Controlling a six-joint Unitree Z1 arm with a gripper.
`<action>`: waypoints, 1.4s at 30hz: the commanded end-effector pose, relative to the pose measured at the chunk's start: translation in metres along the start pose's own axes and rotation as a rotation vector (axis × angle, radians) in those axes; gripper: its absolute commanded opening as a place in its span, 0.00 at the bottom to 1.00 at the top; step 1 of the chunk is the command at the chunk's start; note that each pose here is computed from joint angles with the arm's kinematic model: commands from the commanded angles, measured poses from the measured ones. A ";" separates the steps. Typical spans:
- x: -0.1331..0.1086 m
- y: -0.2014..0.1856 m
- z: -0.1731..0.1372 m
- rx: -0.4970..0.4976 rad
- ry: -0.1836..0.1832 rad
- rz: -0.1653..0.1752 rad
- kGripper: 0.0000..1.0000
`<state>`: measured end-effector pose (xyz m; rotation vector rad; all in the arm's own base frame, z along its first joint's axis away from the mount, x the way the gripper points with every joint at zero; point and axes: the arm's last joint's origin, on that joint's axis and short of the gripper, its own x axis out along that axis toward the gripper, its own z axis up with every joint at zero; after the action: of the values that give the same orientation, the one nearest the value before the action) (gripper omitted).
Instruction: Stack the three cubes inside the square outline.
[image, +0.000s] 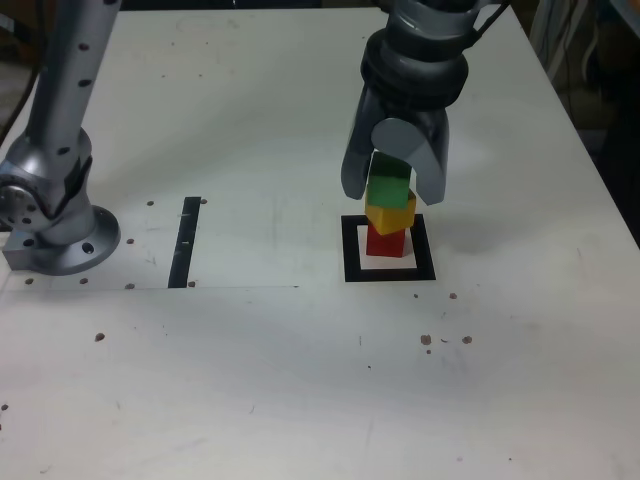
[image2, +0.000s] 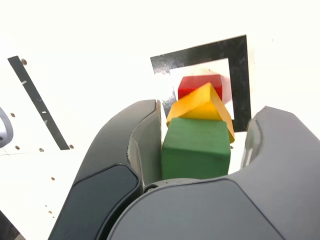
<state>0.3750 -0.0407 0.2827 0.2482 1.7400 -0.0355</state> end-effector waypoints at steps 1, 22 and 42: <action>-0.005 0.001 -0.004 -0.001 -0.014 0.004 0.99; -0.024 -0.005 -0.167 0.034 0.006 -0.041 0.99; 0.100 -0.013 -0.237 -0.010 0.128 -0.084 1.00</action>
<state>0.1387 -0.0007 0.2345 0.1732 1.8534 -0.0697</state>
